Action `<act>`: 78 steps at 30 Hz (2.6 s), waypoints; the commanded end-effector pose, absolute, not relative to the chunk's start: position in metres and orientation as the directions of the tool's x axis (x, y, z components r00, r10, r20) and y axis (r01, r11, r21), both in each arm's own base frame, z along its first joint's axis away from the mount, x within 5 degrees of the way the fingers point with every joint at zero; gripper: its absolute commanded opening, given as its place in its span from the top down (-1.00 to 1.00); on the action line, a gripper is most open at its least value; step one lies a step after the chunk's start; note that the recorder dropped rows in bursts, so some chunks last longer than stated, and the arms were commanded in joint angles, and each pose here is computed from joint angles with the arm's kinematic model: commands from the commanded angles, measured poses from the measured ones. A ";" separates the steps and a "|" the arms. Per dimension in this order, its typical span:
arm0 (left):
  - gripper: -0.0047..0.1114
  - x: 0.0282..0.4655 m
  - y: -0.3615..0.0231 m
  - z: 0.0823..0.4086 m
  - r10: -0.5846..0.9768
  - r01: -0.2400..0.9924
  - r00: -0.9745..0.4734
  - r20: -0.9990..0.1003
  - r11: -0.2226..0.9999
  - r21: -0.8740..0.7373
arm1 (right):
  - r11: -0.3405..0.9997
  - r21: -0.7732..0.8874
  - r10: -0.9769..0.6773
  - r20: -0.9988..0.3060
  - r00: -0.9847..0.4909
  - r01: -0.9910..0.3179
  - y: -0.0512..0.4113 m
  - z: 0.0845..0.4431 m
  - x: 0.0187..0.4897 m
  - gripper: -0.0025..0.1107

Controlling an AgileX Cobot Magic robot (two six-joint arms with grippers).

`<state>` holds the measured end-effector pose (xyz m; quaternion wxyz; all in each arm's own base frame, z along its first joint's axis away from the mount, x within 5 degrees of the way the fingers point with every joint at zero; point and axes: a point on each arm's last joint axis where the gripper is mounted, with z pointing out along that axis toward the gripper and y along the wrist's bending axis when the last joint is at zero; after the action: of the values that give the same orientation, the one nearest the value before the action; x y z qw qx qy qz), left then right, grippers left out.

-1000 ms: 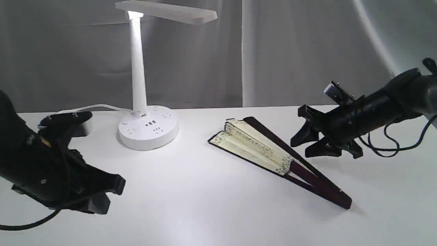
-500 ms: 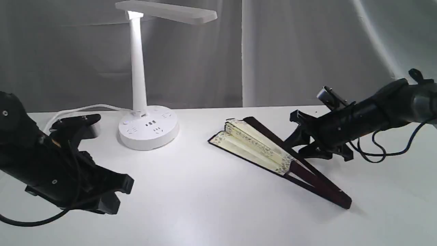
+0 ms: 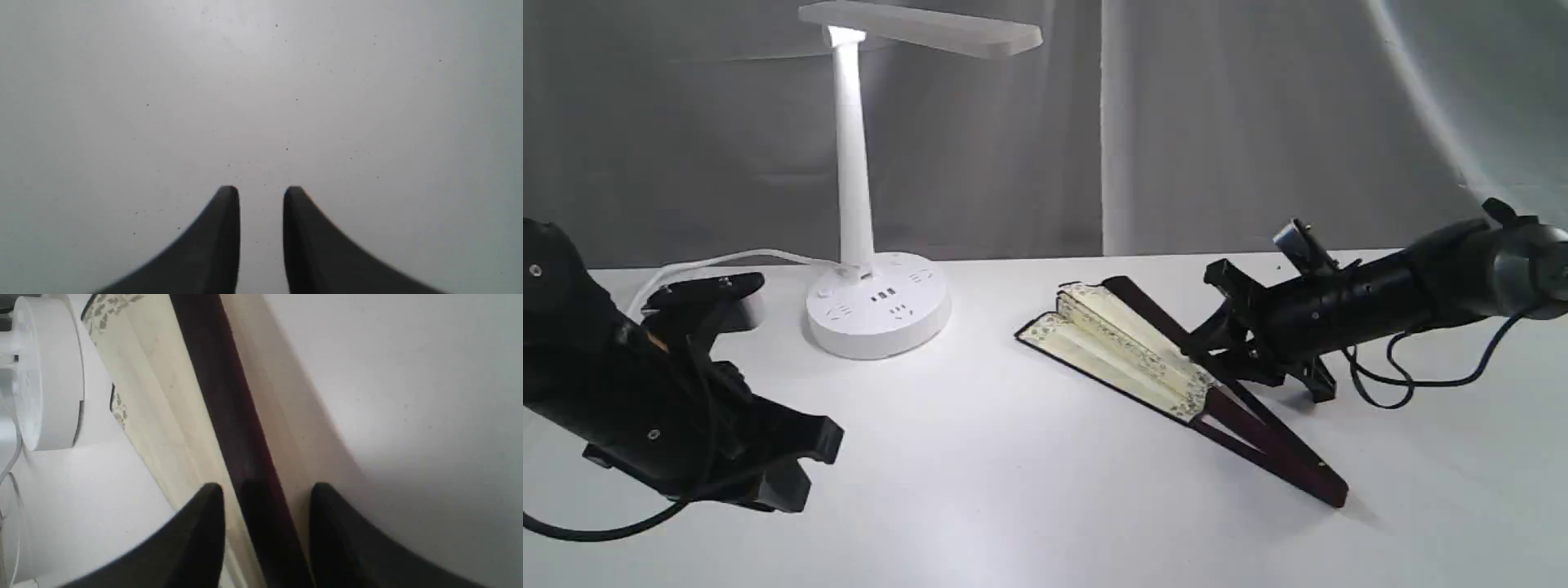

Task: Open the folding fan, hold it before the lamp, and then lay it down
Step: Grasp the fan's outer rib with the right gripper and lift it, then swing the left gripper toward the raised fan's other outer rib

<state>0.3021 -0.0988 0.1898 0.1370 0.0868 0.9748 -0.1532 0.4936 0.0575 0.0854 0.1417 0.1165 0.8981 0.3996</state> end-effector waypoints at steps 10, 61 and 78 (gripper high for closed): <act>0.56 0.305 -0.101 0.192 0.157 0.251 -0.932 -0.327 0.931 -0.266 | 0.648 0.762 0.193 -0.179 -0.965 -0.012 0.053 0.094 0.485 0.96; 0.88 0.296 -0.188 0.209 0.279 0.507 -0.695 -0.663 0.844 -0.176 | 0.434 0.895 0.290 -0.246 -0.925 -0.102 -0.001 0.207 0.319 0.96; 0.88 0.289 -0.210 0.216 0.391 0.621 -0.475 -0.789 0.784 0.014 | 0.439 0.887 0.273 -0.282 -0.920 -0.142 0.001 0.202 0.314 0.96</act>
<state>0.2908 -0.2106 0.2131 0.4061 0.3072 0.8498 -0.1362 0.3149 0.0018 0.1970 0.1829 0.0438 0.8313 0.5230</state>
